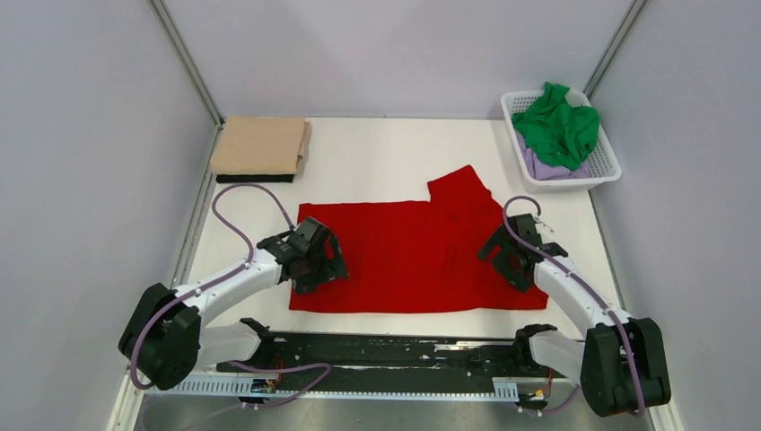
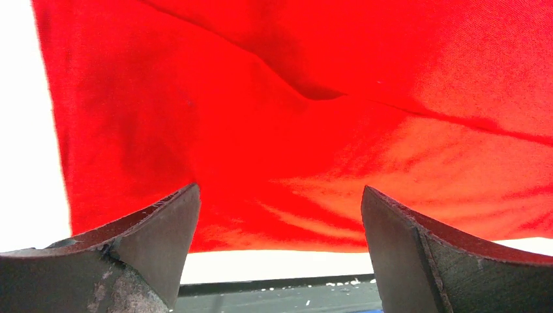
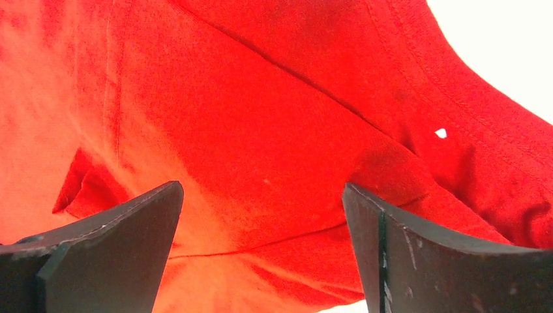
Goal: Fold and stack the t-shirts
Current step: Grab the side of the flattened tshirt furthest away from the robot with both arms
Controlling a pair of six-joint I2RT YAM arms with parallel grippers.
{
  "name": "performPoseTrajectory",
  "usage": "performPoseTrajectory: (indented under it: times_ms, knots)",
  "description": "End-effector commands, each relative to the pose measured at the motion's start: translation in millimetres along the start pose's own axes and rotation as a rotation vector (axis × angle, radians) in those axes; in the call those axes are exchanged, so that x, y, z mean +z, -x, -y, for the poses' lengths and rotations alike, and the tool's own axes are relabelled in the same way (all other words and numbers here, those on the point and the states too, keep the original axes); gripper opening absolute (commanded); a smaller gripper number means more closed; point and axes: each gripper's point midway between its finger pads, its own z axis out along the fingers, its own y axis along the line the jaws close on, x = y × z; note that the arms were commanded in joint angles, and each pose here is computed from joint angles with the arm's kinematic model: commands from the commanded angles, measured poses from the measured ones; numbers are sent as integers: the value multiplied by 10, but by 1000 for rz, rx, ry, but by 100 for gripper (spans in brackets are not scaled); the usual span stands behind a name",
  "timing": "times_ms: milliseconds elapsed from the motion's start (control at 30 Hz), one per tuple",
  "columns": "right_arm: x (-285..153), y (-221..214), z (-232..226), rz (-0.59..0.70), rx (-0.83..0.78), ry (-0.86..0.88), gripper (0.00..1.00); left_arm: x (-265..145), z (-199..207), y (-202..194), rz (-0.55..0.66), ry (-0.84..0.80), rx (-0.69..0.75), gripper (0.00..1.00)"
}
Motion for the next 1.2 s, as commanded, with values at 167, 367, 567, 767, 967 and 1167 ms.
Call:
performPoseTrajectory:
  times_ms: [167,367,567,767,967,1167]
  knots:
    - [-326,56,-314,47,-141,131,100,-288,-57,654,230,128,-42,100]
    - [-474,-339,-1056,-20,-275,388,100,-247,-39,1022,260,75,-121,100]
    - [-306,-485,-1621,-34,-345,470,100,-213,-159,1450,320,107,-185,100]
    - [-184,-488,-2131,-73,-363,527,100,-103,-248,1830,341,139,-228,100]
    - [-131,-237,-2234,20,-357,460,100,97,-214,2166,314,151,-214,100]
    - [-256,278,-1919,210,-318,324,100,258,-313,2361,292,238,-200,98]
